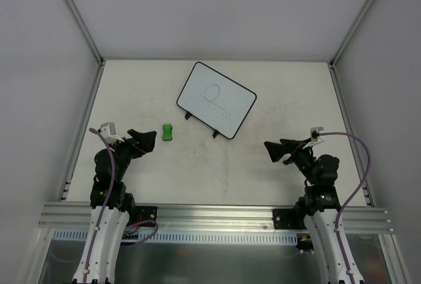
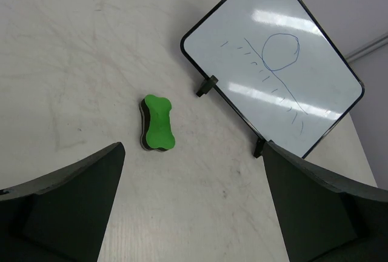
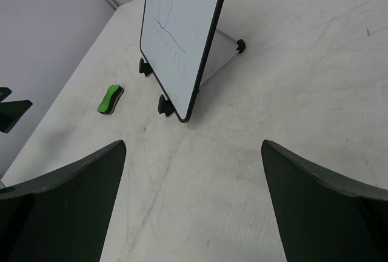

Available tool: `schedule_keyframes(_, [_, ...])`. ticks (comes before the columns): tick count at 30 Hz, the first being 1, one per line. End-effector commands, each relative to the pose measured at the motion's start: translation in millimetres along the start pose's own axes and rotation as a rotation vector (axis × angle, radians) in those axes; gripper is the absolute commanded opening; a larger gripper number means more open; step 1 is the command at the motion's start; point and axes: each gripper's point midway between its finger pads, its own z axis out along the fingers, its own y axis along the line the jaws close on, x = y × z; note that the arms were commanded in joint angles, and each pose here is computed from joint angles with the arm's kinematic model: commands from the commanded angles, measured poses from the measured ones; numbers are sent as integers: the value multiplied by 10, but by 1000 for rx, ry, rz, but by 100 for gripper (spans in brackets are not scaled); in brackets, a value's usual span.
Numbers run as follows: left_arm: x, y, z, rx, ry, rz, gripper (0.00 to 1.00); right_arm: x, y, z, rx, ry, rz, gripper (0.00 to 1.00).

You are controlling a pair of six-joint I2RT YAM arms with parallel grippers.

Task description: Erase the whiteboard

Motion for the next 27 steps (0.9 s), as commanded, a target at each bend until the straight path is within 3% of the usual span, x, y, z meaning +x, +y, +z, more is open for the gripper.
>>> schedule_keyframes(1, [-170,-187,-30,63,-37,29,99,-55,10,6,-1,-24,-29,99])
schedule_keyframes(21, [-170,-205,-35,71,-35,28,99,-16,-113,54,48,-11,-11,99])
schedule_keyframes(27, [-177,-224,-43,80,-36,29,99,-99,13,207,-24,10,50,99])
